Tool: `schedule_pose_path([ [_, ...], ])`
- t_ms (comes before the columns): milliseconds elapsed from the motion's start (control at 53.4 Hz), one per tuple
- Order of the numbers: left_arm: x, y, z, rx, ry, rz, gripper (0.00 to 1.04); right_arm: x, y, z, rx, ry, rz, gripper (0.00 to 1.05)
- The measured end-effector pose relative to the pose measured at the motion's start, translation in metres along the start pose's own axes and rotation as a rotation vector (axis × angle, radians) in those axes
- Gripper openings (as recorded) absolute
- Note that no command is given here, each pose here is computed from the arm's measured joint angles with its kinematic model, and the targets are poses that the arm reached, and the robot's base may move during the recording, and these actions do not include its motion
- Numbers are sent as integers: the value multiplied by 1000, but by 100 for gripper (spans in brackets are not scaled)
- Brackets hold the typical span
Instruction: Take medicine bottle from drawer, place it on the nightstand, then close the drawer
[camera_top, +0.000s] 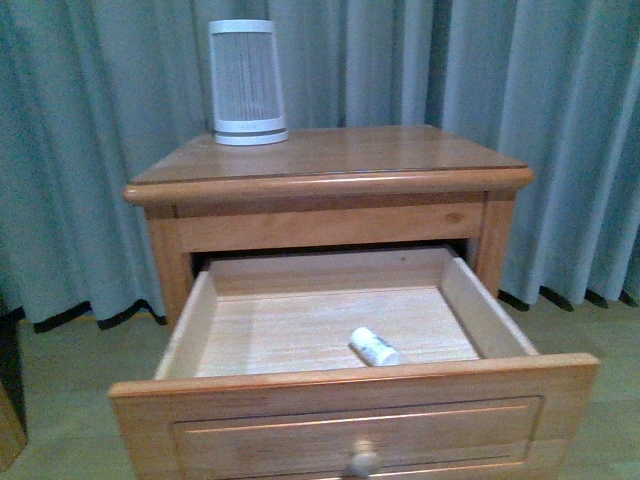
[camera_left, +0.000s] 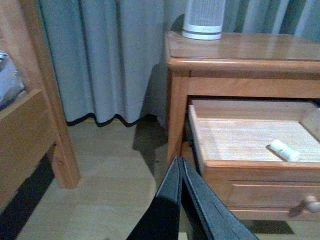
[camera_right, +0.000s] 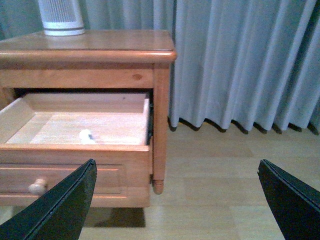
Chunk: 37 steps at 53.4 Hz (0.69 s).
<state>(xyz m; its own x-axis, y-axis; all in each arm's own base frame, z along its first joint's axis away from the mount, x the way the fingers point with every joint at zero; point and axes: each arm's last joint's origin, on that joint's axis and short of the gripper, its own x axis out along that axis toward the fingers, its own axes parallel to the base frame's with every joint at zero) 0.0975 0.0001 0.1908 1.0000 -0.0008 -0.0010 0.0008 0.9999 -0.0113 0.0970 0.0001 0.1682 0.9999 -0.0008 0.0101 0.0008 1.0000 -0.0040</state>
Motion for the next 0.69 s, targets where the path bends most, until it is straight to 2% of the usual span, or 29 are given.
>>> schedule_pose_path([
  [356, 0, 0, -13, 0, 1, 2, 4, 0, 0, 0, 0, 0, 6, 98],
  [505, 0, 0, -26, 0, 6, 2, 4, 0, 0, 0, 4, 2, 7, 98],
  [561, 0, 0, -25, 0, 4, 2, 4, 2, 0, 0, 63, 98, 48, 98],
  [599, 0, 0, -25, 0, 1, 2, 4, 8, 0, 7, 130, 163, 58, 98],
  [655, 0, 0, -25, 0, 1, 1, 4, 21, 0, 27, 198, 182, 58, 98],
  [692, 0, 0, -25, 0, 1, 2, 11, 35, 1, 48, 218, 162, 61, 98],
])
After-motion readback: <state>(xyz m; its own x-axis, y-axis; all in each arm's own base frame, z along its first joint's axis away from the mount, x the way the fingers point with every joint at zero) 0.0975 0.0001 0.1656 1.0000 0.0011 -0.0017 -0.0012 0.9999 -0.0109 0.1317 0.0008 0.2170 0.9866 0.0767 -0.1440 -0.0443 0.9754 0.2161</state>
